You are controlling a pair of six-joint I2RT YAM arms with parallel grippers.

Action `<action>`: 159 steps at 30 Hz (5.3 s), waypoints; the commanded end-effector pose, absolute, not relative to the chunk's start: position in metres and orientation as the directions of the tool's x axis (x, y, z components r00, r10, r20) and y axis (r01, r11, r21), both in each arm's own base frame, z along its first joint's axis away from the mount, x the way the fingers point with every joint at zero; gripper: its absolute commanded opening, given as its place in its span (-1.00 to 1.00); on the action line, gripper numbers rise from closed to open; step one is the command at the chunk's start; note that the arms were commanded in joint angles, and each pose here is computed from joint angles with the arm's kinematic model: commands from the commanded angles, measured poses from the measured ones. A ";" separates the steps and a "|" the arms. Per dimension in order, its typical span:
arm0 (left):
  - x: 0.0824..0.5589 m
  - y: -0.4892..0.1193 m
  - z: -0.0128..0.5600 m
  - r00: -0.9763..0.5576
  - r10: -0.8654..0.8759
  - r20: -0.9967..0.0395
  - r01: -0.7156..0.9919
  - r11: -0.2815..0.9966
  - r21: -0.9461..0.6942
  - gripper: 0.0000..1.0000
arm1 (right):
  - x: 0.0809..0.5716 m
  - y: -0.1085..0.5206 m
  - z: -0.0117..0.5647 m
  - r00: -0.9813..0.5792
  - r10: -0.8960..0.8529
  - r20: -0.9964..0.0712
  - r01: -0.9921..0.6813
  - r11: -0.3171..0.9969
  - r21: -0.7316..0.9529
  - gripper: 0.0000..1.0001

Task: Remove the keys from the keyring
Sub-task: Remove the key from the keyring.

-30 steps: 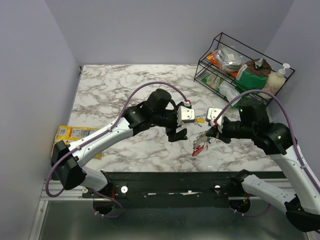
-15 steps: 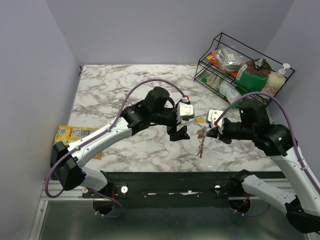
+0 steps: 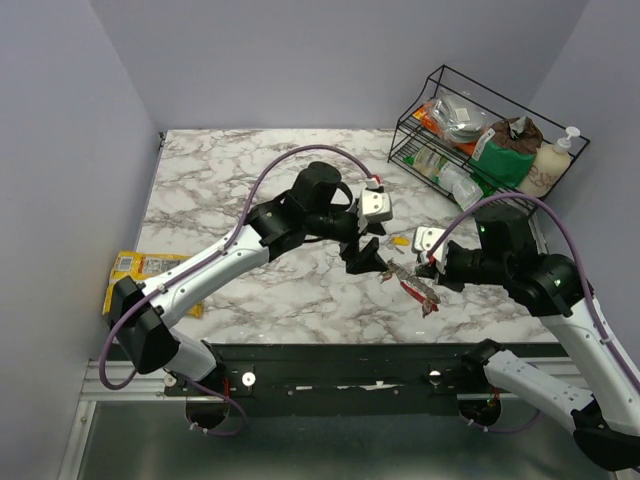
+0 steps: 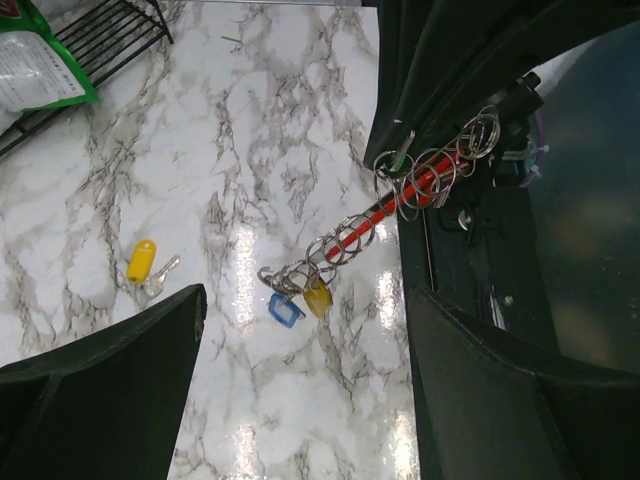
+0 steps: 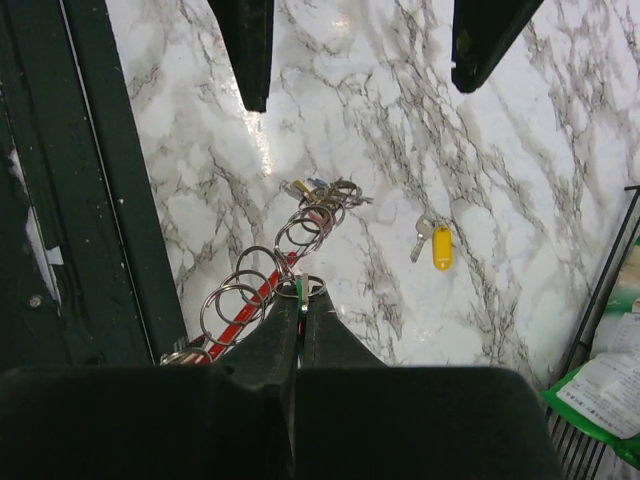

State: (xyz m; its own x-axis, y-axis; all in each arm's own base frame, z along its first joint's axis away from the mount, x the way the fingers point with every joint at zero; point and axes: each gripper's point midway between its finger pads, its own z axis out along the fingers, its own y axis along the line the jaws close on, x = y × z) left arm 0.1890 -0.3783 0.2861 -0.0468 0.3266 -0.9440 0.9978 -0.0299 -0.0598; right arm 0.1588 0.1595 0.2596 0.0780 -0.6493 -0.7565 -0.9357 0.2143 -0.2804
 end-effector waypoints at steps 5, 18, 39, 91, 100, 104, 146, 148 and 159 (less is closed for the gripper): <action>0.200 -0.404 0.292 -0.157 0.282 -0.947 0.985 -0.022 -0.170 0.81 | 0.161 0.163 0.278 0.132 -0.615 -0.777 -0.919 0.217 -0.328 -0.99; 0.169 -0.419 0.297 -0.228 0.266 -0.937 0.943 -0.178 -0.281 0.32 | 0.170 0.163 0.275 0.125 -0.612 -0.781 -0.903 0.257 -0.345 -0.99; 0.148 -0.427 0.289 -0.213 0.290 -0.933 0.929 -0.237 -0.285 0.13 | 0.169 0.167 0.289 0.103 -0.561 -0.822 -0.907 0.286 -0.309 -0.99; 0.119 -0.397 0.311 -0.092 0.249 -0.964 0.924 -0.340 -0.176 -1.00 | 0.144 0.164 0.287 0.096 -0.495 -0.864 -0.935 0.252 -0.248 -0.99; 0.107 -0.402 0.299 0.020 0.300 -0.954 0.929 -0.359 -0.093 -1.00 | 0.120 0.180 0.295 0.127 -0.447 -0.886 -0.980 0.083 -0.182 -0.99; 0.111 -0.401 0.303 0.084 0.308 -0.948 0.940 -0.339 -0.026 -1.00 | 0.119 0.175 0.287 0.139 -0.464 -0.875 -0.975 0.089 -0.202 -0.99; 0.124 -0.432 0.276 0.267 0.466 -0.844 0.961 -0.190 0.199 -1.00 | 0.132 0.167 0.269 0.192 -0.521 -0.832 -0.954 0.101 -0.284 -0.99; 0.121 -0.435 0.275 0.251 0.465 -0.849 0.964 -0.199 0.176 -1.00 | 0.133 0.166 0.269 0.200 -0.526 -0.826 -0.951 0.099 -0.293 -0.98; 0.115 -0.444 0.267 0.212 0.476 -0.853 0.967 -0.228 0.113 -1.00 | 0.145 0.160 0.264 0.228 -0.578 -0.783 -0.930 0.109 -0.351 -0.96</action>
State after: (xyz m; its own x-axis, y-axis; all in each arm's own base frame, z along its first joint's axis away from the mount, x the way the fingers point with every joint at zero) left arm 0.1131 -0.4217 0.2791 0.2956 0.4485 -0.8435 0.9440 -0.2728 0.1858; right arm 0.1326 0.1618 0.2654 0.1475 -0.5291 -0.8357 -0.9544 0.1455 -0.2606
